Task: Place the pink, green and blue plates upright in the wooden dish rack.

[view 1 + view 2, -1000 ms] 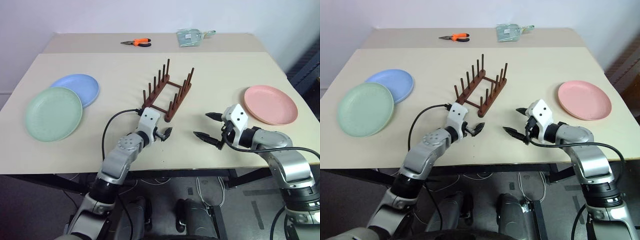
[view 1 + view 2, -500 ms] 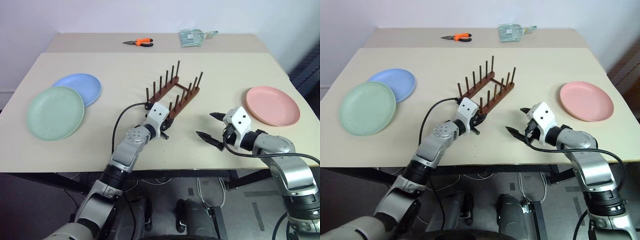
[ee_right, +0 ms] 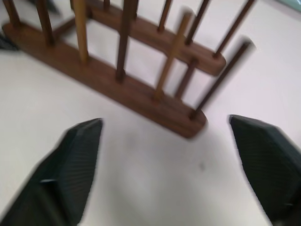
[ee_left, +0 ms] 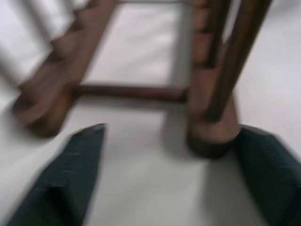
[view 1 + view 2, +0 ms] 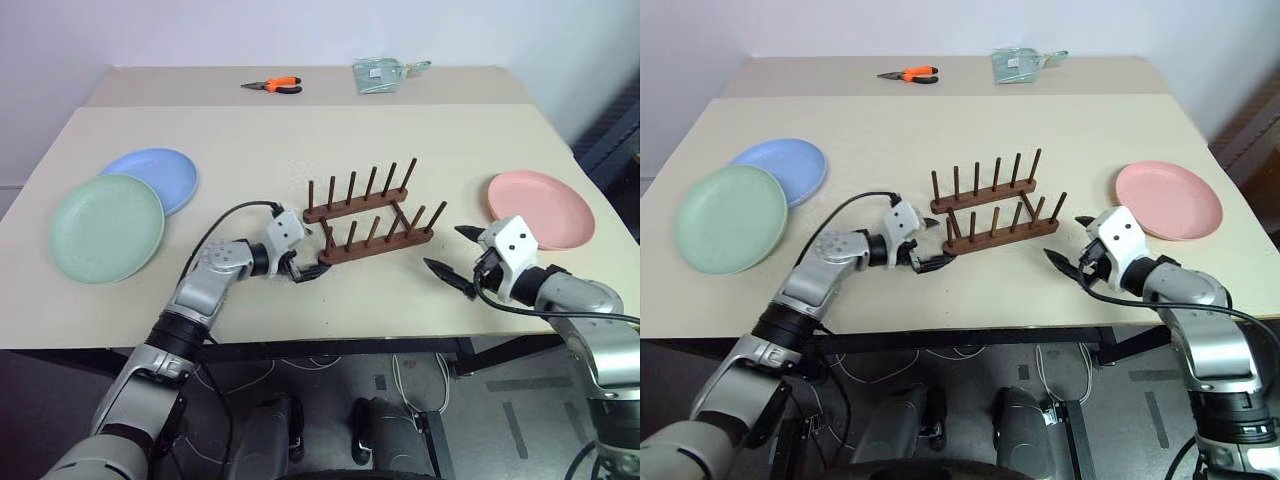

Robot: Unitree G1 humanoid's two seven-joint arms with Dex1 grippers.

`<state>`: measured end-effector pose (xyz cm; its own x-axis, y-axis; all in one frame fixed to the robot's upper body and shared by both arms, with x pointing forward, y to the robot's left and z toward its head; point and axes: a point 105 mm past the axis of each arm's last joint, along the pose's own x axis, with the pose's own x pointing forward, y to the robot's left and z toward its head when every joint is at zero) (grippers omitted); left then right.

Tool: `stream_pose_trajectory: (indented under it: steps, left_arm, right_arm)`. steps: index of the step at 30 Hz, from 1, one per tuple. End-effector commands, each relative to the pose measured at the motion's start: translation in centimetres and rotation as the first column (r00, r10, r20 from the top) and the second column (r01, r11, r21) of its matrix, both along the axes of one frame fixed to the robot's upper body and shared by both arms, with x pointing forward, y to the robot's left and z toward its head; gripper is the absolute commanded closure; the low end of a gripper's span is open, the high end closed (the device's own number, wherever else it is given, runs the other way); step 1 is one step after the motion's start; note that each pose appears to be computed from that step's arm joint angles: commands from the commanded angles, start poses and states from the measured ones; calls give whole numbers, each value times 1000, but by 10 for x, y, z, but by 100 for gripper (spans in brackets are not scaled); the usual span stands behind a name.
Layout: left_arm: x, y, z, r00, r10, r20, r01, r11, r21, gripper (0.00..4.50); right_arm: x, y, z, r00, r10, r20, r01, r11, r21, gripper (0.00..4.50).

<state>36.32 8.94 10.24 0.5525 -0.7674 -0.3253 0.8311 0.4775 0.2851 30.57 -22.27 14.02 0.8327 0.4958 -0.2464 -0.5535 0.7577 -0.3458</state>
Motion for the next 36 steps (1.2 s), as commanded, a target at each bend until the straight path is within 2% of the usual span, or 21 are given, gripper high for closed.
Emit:
stream_pose_trajectory:
  steps: [1,3,6,8,10,13,16,19,22,25,28,31,33,36]
  left_arm:
    - [-26,11,-1,999,-22,-49,21,1000,-17,18]
    - [-44,1,0,994,-61,-93,56,997,-57,97]
    - [-65,-27,0,984,-132,-116,126,990,-59,243]
    - [-63,-45,-3,991,-105,-88,103,994,-22,243]
    - [-50,-53,-8,996,0,-92,0,1000,-3,243]
    - [-28,-49,-15,983,172,-63,-169,984,49,243]
    - [-13,-43,-11,958,286,-23,-285,958,39,243]
    - [-4,-36,-9,942,335,10,-335,941,35,243]
    - [2,-31,-9,932,363,13,-363,931,32,243]
    - [3,-27,-9,931,364,22,-364,931,36,243]
    - [6,-19,-8,921,389,31,-390,920,34,246]
    - [8,-14,-9,911,412,35,-413,910,31,246]
    - [12,-10,-9,900,434,40,-435,900,30,246]
    - [14,-12,-9,901,432,32,-433,901,23,246]
  right_arm:
    - [-7,-8,10,1000,-1,9,1,1000,-20,186]
    - [-7,-5,4,1000,7,-18,-8,999,-36,290]
    - [-3,1,-10,998,11,-63,-16,998,-66,443]
    - [5,5,-22,997,2,-76,-10,994,-106,443]
    - [16,10,-28,997,-11,-79,3,995,-102,443]
    - [32,17,-32,996,-40,-81,35,997,-65,443]
    - [51,19,-36,993,-92,-77,87,994,-67,443]
    - [67,20,-39,990,-124,-69,117,989,-95,443]
    - [78,18,-32,988,-151,-20,149,985,-88,443]
    - [77,9,-21,989,-148,-5,147,985,-86,443]
    - [67,-17,-5,986,-161,39,165,974,-156,360]
    - [57,-49,14,973,-211,98,228,948,-222,214]
    - [52,-67,17,966,-234,115,258,919,-299,122]
    - [51,-92,10,952,-289,102,306,878,-369,122]
